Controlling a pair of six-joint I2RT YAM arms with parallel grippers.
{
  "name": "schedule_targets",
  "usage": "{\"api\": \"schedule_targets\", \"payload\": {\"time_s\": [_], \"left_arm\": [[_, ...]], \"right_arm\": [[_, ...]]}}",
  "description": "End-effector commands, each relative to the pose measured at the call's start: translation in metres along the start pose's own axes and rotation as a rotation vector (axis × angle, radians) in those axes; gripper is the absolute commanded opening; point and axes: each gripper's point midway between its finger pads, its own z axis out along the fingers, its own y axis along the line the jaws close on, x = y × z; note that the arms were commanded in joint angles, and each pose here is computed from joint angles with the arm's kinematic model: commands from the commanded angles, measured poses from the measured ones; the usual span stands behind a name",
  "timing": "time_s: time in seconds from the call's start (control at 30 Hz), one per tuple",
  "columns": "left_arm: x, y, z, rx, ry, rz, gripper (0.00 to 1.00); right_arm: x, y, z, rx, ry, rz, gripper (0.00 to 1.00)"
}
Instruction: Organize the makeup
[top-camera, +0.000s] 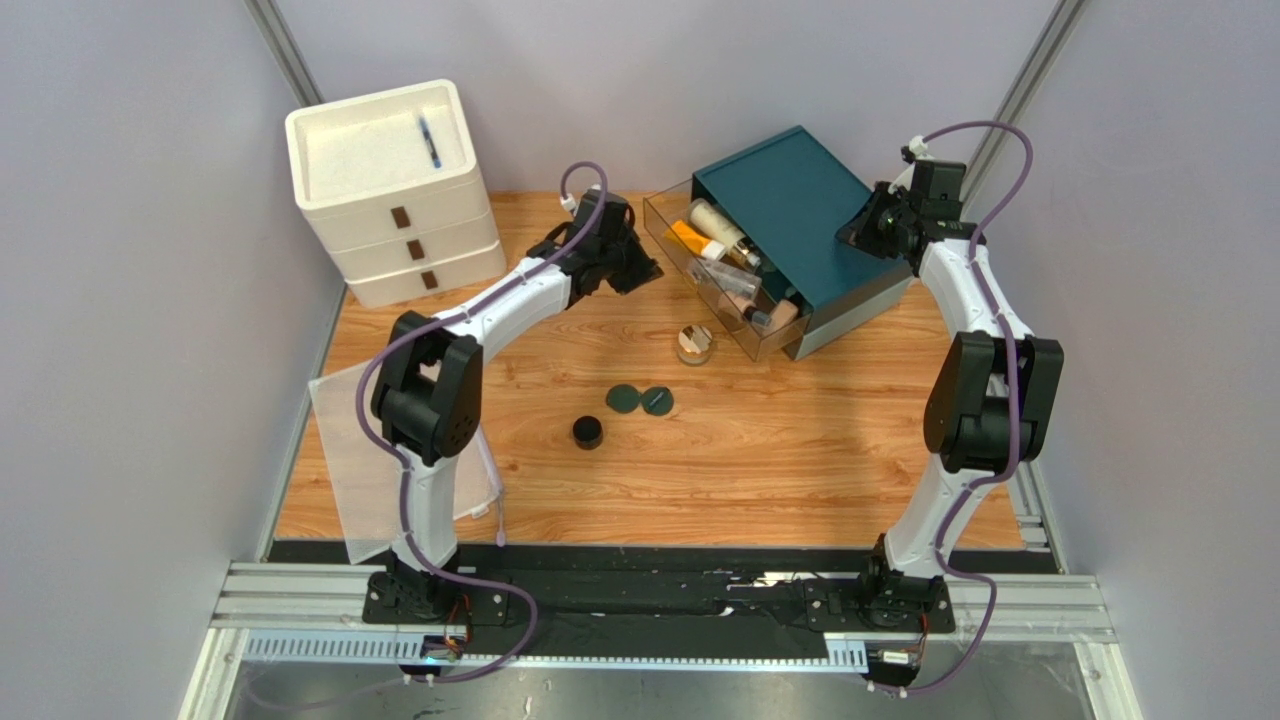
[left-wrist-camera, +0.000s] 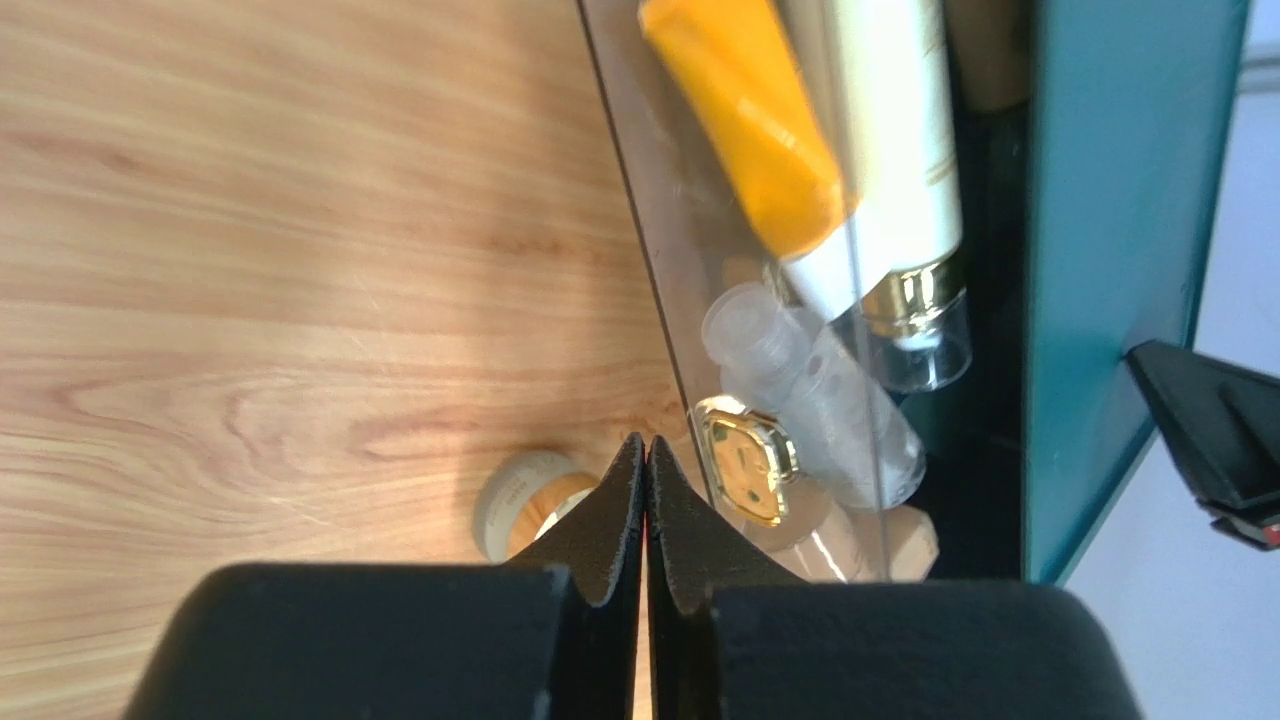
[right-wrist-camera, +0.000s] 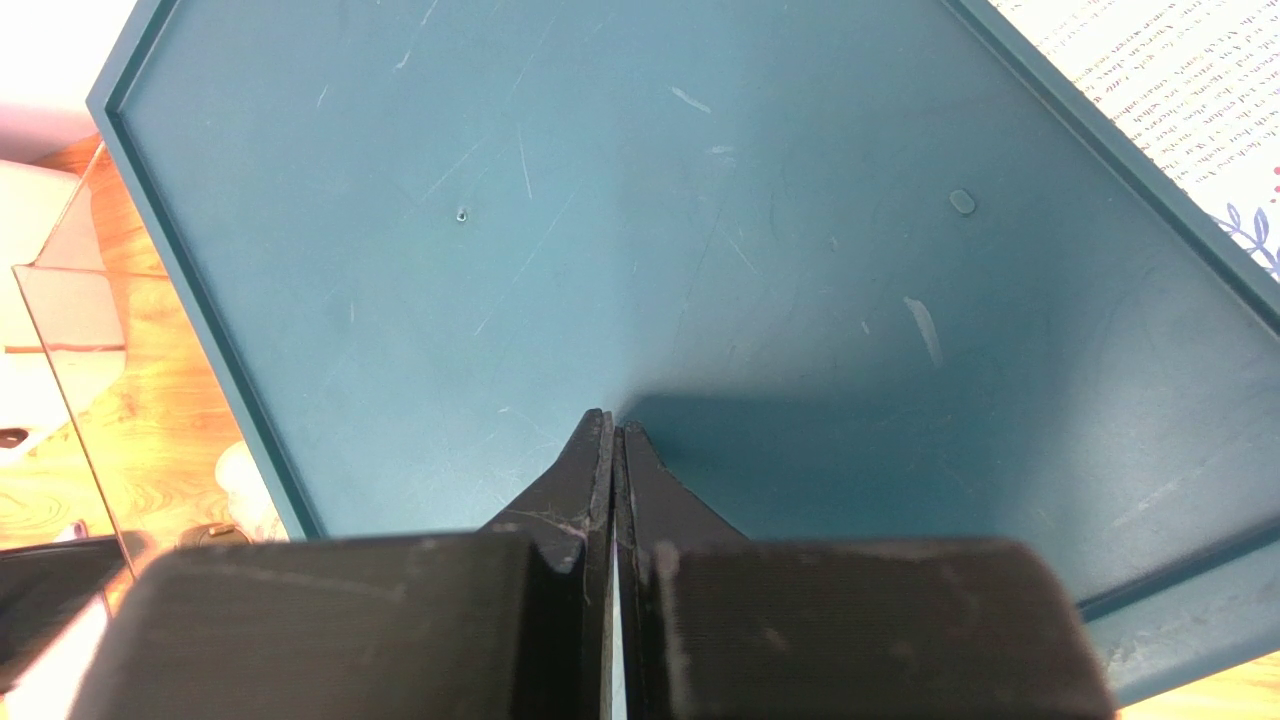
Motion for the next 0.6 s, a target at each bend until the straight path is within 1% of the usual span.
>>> {"api": "schedule_targets", "payload": {"time_s": [0.0,0.07,0.1,0.13,0.17,0.2,0.27,0.3,0.33,0.37,0.4,0.43,0.47,0.5,0.53,0.57], "left_arm": [[0.034,-0.015,0.019,0.071,0.142,-0.067,0.00],[0.034,-0.027,0.022,0.098,0.143,-0.057,0.00],[0.039,-0.024,0.029,0.084,0.157,-0.053,0.00],[0.033,-0.037,0.029,0.111,0.149,-0.045,0.00],[0.033,-0.041,0.030,0.116,0.154,-0.042,0.00],[0.040,-0.038,0.038,0.108,0.178,-0.043,0.00],[0.036,-0.057,0.039,0.147,0.176,-0.049,0.00],[0.044,-0.058,0.045,0.151,0.193,-0.048,0.00],[0.041,-0.073,0.044,0.182,0.185,-0.047,0.00],[0.048,-0.072,0.052,0.177,0.198,-0.051,0.00],[0.048,-0.093,0.049,0.216,0.195,-0.041,0.00],[0.051,-0.099,0.050,0.226,0.203,-0.046,0.00],[0.060,-0.093,0.062,0.205,0.225,-0.051,0.00],[0.062,-0.112,0.059,0.246,0.227,-0.048,0.00],[0.066,-0.118,0.061,0.256,0.237,-0.063,0.00],[0.076,-0.114,0.072,0.246,0.258,-0.075,0.00]], "right_arm": [[0.179,-0.085,0.007,0.289,0.568,0.083,0.00],[0.180,-0.086,0.006,0.292,0.571,0.082,0.00],[0.180,-0.086,0.006,0.291,0.569,0.081,0.00],[0.180,-0.086,0.006,0.291,0.571,0.080,0.00],[0.181,-0.086,0.006,0.292,0.572,0.082,0.00],[0.181,-0.086,0.006,0.291,0.572,0.084,0.00],[0.181,-0.086,0.006,0.289,0.571,0.084,0.00],[0.180,-0.086,0.006,0.290,0.568,0.084,0.00],[0.179,-0.086,0.006,0.290,0.567,0.083,0.00],[0.179,-0.086,0.006,0.290,0.567,0.083,0.00],[0.178,-0.085,0.006,0.289,0.564,0.083,0.00],[0.179,-0.085,0.006,0.289,0.565,0.082,0.00],[0.179,-0.085,0.006,0.290,0.567,0.084,0.00],[0.179,-0.085,0.006,0.287,0.567,0.084,0.00],[0.179,-0.085,0.007,0.287,0.566,0.085,0.00],[0.180,-0.085,0.006,0.287,0.569,0.084,0.00]]}}
